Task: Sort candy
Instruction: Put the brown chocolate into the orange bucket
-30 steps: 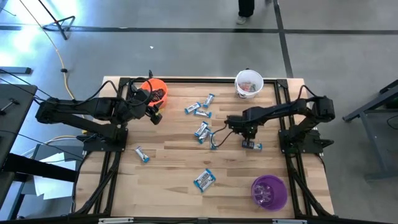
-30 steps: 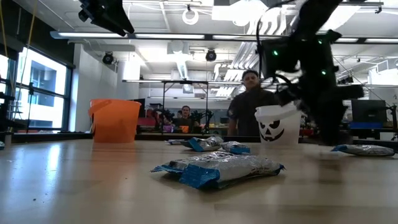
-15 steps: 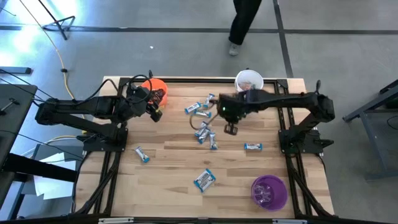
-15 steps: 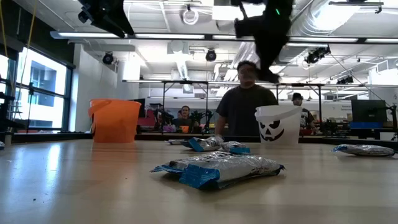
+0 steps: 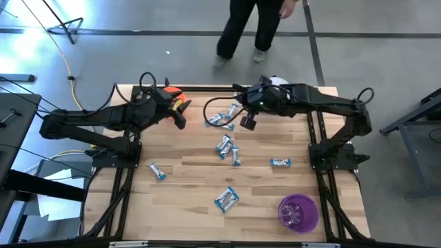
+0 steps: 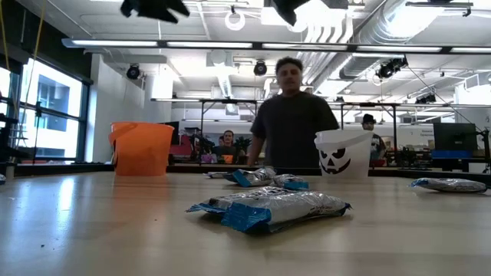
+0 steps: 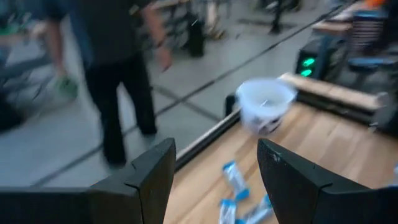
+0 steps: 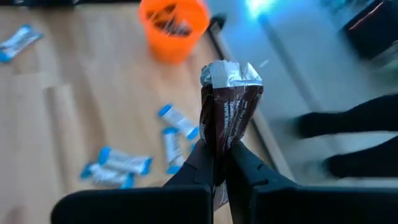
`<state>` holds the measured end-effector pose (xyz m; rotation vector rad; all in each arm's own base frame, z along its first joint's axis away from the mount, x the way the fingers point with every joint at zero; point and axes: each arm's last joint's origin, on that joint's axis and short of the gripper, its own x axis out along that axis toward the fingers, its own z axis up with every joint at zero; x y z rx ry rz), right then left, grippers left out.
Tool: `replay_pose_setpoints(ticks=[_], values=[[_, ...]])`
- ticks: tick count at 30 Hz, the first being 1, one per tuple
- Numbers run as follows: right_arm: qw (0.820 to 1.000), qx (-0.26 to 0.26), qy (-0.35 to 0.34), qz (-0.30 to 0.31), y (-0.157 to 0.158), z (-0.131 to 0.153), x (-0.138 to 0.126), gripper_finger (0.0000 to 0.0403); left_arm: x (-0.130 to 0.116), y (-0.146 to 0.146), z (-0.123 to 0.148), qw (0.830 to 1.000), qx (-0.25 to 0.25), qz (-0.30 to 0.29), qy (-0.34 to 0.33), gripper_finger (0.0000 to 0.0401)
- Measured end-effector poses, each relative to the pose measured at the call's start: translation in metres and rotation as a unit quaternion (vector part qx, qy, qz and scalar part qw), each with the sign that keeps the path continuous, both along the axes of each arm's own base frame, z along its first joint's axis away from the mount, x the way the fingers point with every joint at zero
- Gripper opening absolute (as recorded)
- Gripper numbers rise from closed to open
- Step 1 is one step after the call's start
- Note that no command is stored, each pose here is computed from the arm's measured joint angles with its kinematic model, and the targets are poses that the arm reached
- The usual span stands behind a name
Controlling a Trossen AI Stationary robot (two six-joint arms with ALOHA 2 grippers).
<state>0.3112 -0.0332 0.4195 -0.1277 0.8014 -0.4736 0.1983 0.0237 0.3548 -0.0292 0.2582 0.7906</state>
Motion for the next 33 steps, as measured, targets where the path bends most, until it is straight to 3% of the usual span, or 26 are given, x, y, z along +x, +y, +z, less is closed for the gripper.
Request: replay_pose_setpoints(ticks=[4,11,23,33], values=[[0.999,-0.042,-0.024,-0.002,0.005,0.009,0.003,0.0003,0.013,-0.001,0.01,0.998,0.02,-0.031,-0.055,0.0213],[0.997,-0.045,-0.07,-0.001,0.007,0.014,0.01,0.0003,0.039,-0.003,0.016,0.986,0.015,-0.091,-0.14,0.0213],[0.994,-0.055,-0.091,0.001,0.007,0.012,0.024,0.0003,0.064,-0.001,0.008,0.981,0.014,-0.09,-0.17,0.0213],[0.992,-0.063,-0.106,0.007,0.006,0.009,0.036,0.0003,0.076,0.0,0.003,0.974,0.001,-0.124,-0.189,0.0213]])
